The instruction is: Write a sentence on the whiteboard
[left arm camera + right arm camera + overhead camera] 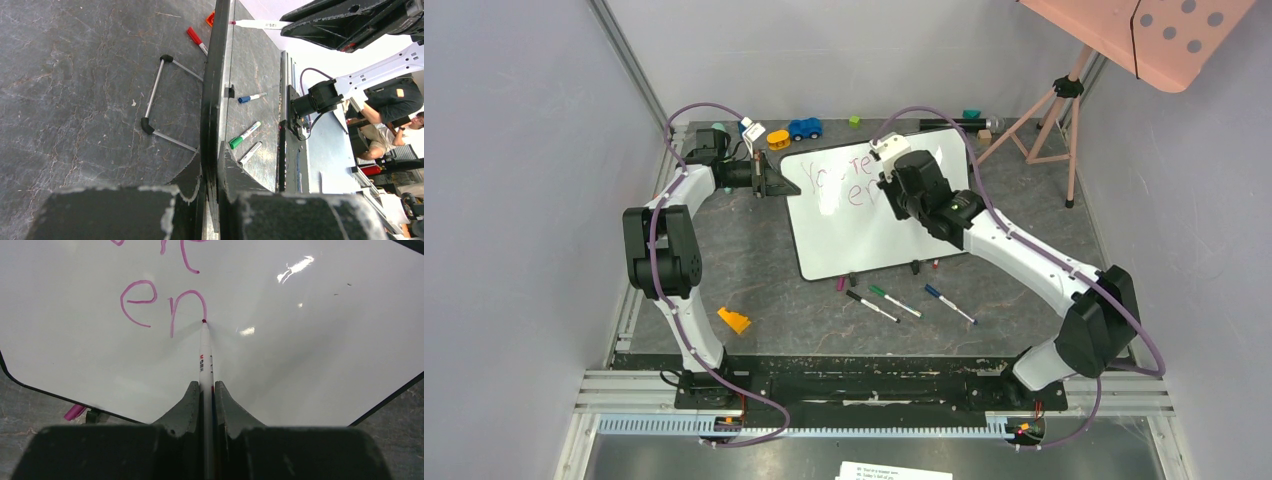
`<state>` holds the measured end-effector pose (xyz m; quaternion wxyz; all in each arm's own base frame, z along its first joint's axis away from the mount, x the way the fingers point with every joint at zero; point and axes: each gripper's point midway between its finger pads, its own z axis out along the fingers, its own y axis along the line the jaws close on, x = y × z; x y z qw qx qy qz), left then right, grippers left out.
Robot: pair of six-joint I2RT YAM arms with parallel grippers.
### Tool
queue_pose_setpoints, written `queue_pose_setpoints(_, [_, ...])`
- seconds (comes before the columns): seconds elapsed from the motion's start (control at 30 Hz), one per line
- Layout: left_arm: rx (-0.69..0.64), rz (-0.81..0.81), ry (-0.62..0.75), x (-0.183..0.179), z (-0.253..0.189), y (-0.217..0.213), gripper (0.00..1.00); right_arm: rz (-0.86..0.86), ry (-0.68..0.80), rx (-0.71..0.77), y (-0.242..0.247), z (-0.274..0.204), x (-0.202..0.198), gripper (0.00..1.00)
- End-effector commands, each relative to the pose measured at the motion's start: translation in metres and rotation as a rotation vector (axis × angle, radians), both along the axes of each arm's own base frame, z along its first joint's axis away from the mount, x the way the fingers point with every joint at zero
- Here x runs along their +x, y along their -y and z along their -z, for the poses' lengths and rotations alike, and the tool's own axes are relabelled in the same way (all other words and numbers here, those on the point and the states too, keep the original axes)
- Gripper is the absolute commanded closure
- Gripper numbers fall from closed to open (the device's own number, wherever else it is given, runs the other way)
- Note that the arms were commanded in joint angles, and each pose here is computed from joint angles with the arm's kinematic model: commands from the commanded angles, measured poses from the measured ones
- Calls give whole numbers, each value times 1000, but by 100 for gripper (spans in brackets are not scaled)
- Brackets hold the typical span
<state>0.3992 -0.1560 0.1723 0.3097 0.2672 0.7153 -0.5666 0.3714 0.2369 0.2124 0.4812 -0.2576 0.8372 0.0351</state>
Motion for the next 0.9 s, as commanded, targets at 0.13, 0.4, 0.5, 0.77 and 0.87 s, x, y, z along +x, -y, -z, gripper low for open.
queue_pose_setpoints(0.13, [256,-9,93,5,67,4,98,2,-33,-10,12,11,-11,100])
queue_pose_setpoints(0.4, [255,-9,93,5,67,4,98,0,25,46,10,-18,-12,100])
queue_pose_setpoints(0.5, [255,-9,92,4,67,4,98,4,52,65,11,-31,-10,100])
queue_pose_setpoints(0.77, [255,-8,93,4,67,4,98,30,77,77,13,-44,0,100])
queue_pose_setpoints(0.87, [255,-8,94,4,67,4,98,47,79,70,15,-43,6,100])
